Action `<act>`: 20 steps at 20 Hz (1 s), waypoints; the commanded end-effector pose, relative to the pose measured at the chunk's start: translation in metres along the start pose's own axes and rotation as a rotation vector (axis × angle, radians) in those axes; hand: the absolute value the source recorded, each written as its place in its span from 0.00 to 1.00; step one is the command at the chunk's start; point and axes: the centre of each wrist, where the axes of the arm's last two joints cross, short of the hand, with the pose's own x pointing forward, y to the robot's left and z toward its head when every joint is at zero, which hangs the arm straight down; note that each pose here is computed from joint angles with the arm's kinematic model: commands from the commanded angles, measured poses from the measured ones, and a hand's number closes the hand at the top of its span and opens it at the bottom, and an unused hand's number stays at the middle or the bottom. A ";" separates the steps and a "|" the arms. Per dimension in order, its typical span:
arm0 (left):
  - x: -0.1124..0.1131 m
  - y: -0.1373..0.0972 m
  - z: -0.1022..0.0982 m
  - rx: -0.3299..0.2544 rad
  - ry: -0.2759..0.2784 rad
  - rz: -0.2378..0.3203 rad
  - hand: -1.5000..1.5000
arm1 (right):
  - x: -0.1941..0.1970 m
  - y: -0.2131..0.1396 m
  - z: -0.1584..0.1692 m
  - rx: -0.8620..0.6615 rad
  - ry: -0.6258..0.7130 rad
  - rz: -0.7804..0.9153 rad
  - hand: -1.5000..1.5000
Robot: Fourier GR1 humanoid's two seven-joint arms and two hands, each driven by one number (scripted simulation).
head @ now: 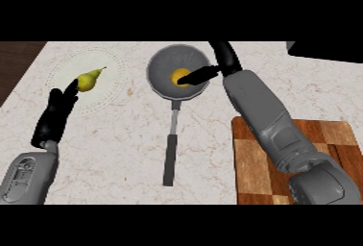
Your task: Pick the lemon from the cutting board and place it in the pan
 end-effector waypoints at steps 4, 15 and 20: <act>-0.004 0.019 0.007 0.036 0.006 0.009 0.50 | 0.003 -0.080 -0.003 -0.079 -0.021 -0.051 0.00; -0.018 0.018 0.013 0.044 0.046 0.028 0.50 | -0.013 -0.195 0.034 0.000 -0.005 -0.034 0.00; -0.009 0.027 0.009 0.038 0.006 0.027 0.50 | -0.022 -0.223 0.053 0.011 -0.008 -0.013 0.00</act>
